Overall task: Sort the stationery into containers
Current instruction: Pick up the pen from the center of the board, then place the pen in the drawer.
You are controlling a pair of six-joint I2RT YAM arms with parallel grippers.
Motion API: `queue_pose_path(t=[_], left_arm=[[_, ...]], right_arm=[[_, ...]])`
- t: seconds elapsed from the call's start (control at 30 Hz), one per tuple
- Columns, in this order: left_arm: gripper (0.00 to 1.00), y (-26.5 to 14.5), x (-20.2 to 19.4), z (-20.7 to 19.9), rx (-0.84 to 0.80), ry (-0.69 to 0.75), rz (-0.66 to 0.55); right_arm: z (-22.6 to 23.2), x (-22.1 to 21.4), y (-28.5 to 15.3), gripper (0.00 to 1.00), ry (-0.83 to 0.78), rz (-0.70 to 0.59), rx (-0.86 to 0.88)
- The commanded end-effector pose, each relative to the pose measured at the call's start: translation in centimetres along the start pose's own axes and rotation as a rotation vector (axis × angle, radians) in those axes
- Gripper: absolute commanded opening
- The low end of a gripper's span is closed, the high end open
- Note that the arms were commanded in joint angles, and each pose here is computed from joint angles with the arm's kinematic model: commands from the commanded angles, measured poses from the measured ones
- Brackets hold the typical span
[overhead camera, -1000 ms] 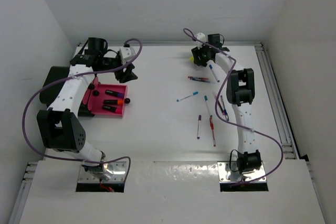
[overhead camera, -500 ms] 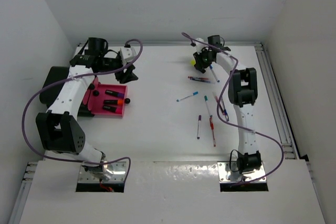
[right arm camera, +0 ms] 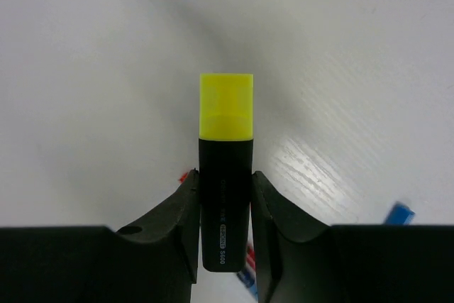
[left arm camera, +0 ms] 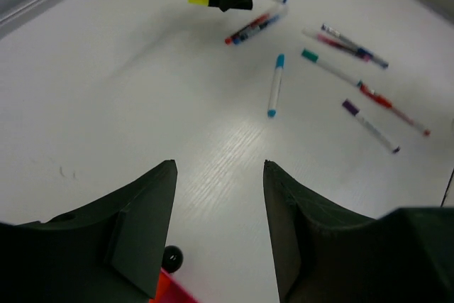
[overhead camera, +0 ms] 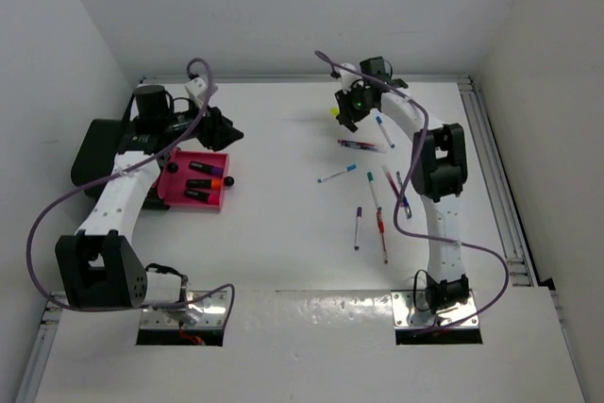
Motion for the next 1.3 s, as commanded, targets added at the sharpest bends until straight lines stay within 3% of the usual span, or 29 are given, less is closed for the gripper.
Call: queue_pose_path(t=[0.0,0.17,0.33,0.47,0.7,1.07,1.27], left_arm=[[0.58,-2.2,7.1,-2.5,0.014,-0.012,-0.271],[0.62,-2.9,8.4,-3.4,0.03,-0.188,-0.338],[0.66,-2.7,8.6,-2.9,0.093,-0.463,-0.354],[0.65,-2.5,8.4,-3.5,0.057,-0.553,-0.368],[0.65,-0.9,7.5,-5.8,0.025,-0.603,-0.379],[0.63,0.6,5.6,-5.9,0.045,-0.645,-0.351],[0.58,1.7,4.7,-6.2,0.027,-0.706,-0.315]], right_arm=[[0.0,9.8,-8.4,0.0,-0.023,-0.24,-0.098],[5.5,14.0,-12.7,0.0,0.025,-0.351,-0.035],[14.5,14.6,-15.7,0.0,0.05,-0.449,0.055],[19.5,15.6,-17.2,0.0,0.047,-0.473,0.098],[23.6,17.2,-18.3,0.0,0.005,-0.49,0.156],[27.2,18.6,-19.0,0.0,-0.041,-0.516,0.213],[28.2,19.2,-19.0,0.0,-0.066,-0.524,0.224]])
Point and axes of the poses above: each gripper's point midway between its finger pads, its own y axis out along the fingers, its own z axis along the line the jaws close on, x = y × z, the point moved 1 cm from there along -y, back along the fingers, and after that the axes turned 9 degrees about -y, right-handed, at the moved point
